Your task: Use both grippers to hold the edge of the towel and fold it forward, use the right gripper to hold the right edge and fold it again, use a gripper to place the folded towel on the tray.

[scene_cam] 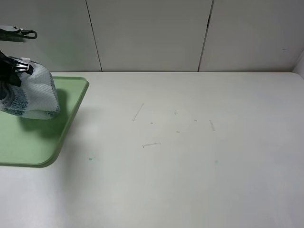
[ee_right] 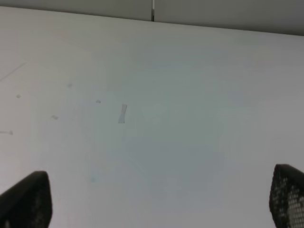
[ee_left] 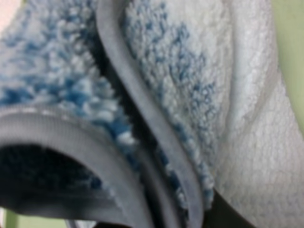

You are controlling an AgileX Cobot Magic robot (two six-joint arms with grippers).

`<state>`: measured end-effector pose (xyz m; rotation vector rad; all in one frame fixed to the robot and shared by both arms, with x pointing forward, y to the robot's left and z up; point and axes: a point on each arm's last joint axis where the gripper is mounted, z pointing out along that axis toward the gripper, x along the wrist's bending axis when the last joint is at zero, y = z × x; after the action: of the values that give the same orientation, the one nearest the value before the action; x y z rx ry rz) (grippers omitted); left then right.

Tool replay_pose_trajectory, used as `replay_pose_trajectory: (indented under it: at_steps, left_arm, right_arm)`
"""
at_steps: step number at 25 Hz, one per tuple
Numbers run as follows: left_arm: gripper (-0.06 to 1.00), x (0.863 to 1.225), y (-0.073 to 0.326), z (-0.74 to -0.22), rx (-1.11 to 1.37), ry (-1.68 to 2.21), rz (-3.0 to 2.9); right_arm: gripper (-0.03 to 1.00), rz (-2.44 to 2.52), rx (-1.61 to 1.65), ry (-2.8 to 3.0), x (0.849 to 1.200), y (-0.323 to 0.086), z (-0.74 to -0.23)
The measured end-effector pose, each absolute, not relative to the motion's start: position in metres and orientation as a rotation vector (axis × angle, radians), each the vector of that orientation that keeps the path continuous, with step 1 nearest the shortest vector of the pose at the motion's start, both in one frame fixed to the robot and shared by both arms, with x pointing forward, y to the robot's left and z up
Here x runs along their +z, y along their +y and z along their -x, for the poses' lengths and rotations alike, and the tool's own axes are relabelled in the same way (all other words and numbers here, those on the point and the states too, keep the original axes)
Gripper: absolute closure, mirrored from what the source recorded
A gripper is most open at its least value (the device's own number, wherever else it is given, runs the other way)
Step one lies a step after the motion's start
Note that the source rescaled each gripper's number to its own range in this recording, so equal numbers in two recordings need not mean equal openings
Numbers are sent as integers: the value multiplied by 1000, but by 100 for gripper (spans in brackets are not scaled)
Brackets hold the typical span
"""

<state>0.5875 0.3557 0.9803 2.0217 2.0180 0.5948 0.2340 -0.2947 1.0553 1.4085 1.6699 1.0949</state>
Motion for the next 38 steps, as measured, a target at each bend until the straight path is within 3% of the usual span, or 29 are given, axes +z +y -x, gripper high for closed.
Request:
replay_pose_trajectory:
  at_steps: [3,5,7,10,13,21,38]
  left_arm:
    - [81,976,355,-587,612,2001,-2013]
    - [73,976,355,-587,618,1996,-2010]
    - [55,976,355,-588,623,1992,-2007]
    - [13,976,356,-588,632,1986,-2017]
    - [-1,977,356,-588,649,1975,-2022]
    - [-5,986,356,-585,662,1971,-2016]
    - [-6,1057,347,-525,557,2068,-1988]
  right_arm:
    - [-3,-1408,1095,1670,1055,-295,-234]
    - [-3,-1408,1095,1670,1055,-295,-234]
    - [-3,-1408,1095,1670,1055,-295,-234]
    - [-3,-1408,1095,1670,1055,-295,-234]
    - [-3,-1408,1095,1670,1055,-295,-234]
    - [-3,-1408,1095,1670,1055,-295,-234]
    - [-3,-1408,1095,1670,1055,-295,-234]
